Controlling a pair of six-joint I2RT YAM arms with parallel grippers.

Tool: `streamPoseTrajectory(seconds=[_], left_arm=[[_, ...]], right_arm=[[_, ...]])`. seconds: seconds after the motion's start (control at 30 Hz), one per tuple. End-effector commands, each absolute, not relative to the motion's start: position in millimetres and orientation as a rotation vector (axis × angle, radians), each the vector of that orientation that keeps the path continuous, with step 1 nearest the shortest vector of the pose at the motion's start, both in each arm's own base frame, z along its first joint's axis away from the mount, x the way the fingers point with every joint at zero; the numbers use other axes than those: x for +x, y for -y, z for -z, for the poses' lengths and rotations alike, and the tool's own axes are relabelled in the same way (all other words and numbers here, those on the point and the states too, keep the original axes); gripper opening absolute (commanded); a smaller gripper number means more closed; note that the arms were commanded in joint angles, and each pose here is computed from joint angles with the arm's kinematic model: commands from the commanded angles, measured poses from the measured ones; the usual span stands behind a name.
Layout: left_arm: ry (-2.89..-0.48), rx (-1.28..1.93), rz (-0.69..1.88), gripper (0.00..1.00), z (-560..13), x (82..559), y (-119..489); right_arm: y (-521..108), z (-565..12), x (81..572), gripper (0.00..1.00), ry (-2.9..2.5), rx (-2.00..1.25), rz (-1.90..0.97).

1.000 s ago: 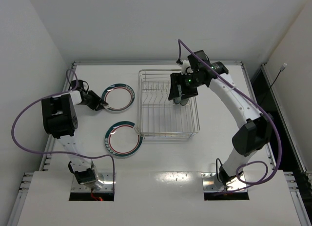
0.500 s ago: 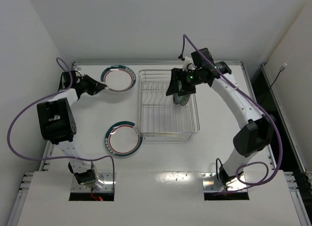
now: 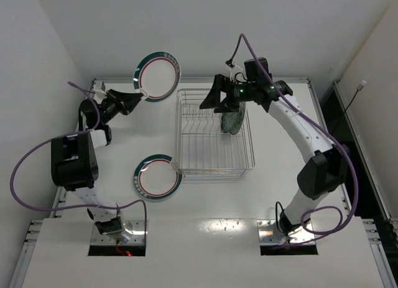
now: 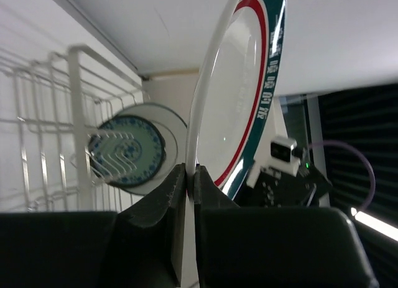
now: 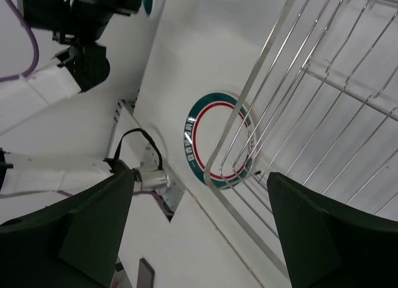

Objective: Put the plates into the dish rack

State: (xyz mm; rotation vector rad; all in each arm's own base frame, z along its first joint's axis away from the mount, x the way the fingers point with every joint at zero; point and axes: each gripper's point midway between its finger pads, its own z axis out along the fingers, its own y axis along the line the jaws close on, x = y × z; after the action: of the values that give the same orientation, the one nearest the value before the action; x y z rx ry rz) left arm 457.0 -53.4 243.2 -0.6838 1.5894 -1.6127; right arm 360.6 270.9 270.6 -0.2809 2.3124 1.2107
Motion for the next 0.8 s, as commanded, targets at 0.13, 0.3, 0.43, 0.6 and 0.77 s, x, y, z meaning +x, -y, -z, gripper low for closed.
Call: streamPoseTrajectory(seconds=[0.13,0.3,0.43,0.6,0.77], left_arm=[[-1.564,-0.342,1.737,0.00,-296,406,124],[-1.608,-0.308,1.756,0.00,-289,390,143],[-1.641,-0.259,1.791,0.00,-289,377,164],[-1.665,-0.190,1.846,0.00,-293,362,192],[-1.679,-0.164,1.866,0.00,-292,356,201]], right_arm=[[-285,-283,395,0.87,-2.235,-0.275,-1.236],[-287,-269,403,0.88,-2.261,-0.259,-1.226],[-288,-254,408,0.88,-2.301,-0.219,-1.225],[-288,-244,409,0.80,-2.324,-0.199,-1.229],[-289,-246,409,0.47,-2.314,-0.209,-1.240]])
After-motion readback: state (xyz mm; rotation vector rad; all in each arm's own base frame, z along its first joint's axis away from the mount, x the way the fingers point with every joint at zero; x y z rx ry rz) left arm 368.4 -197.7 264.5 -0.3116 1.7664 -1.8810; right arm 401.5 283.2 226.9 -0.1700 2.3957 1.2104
